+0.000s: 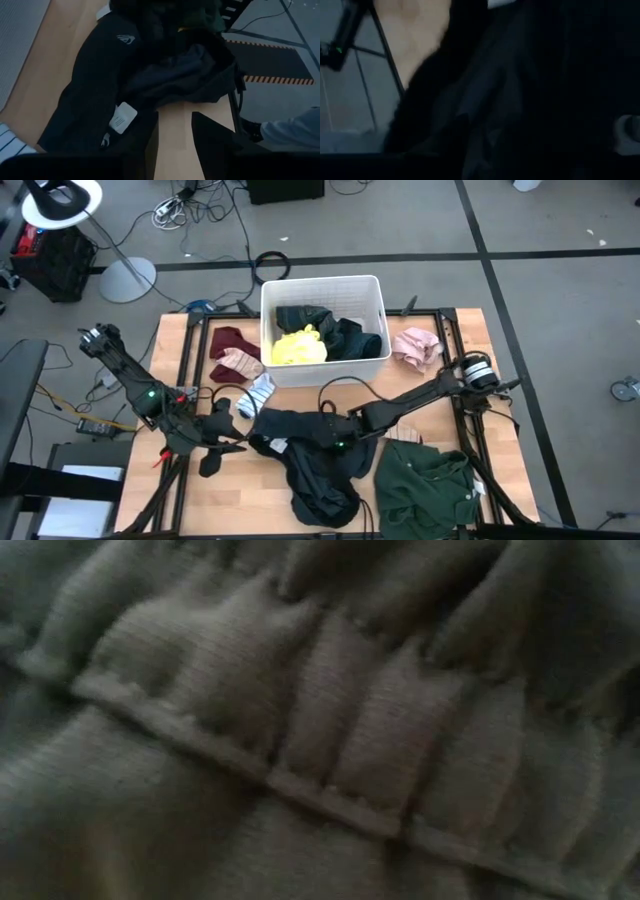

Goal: Sort clothes
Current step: Put the dark blue shorts into the white bin

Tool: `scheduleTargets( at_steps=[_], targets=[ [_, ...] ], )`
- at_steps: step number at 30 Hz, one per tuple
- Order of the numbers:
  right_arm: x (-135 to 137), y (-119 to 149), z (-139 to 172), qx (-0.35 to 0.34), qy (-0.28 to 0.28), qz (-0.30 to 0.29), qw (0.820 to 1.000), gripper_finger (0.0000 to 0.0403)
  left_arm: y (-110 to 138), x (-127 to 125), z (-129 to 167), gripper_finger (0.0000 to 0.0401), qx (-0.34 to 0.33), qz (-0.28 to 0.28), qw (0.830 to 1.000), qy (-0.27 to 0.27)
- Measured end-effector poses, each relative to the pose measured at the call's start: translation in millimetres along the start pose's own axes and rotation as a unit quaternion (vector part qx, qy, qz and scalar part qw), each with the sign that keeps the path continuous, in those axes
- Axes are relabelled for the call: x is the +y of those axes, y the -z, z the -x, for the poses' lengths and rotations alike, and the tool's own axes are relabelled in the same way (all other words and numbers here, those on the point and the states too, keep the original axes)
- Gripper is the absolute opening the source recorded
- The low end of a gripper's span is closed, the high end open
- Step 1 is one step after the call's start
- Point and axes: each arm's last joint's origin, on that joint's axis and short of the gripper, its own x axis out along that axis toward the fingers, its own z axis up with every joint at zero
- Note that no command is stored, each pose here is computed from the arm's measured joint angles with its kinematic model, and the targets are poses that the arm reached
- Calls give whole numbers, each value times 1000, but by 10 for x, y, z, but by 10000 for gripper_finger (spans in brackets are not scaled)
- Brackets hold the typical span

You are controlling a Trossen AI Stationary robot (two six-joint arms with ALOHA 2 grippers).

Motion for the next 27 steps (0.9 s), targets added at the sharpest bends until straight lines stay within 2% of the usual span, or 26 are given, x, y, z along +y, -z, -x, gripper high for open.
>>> scheduleTargets(
  at_steps=[5,9,13,17,18,23,27],
  targets=[
    [-148,49,-265,23,25,-17,999,206,-7,-1,0,121,-5,20,1000,-1],
    [-187,60,-367,29,22,-26,999,189,-20,-4,0,121,-17,29,999,-5],
    [-203,46,-371,29,23,-9,999,133,-34,-3,0,121,-31,28,999,-14],
    [-240,-3,-355,35,21,0,999,27,-33,0,-1,121,-31,-4,999,-19],
    [-247,-16,-351,37,19,2,999,14,-33,0,-1,121,-31,-15,999,-19],
    [-261,-51,-329,49,8,-4,999,3,-36,-2,-1,121,-32,-24,999,-18],
    [-178,-87,-150,24,9,14,1000,2,-40,-6,-1,121,-34,-21,999,-16]
  ],
)
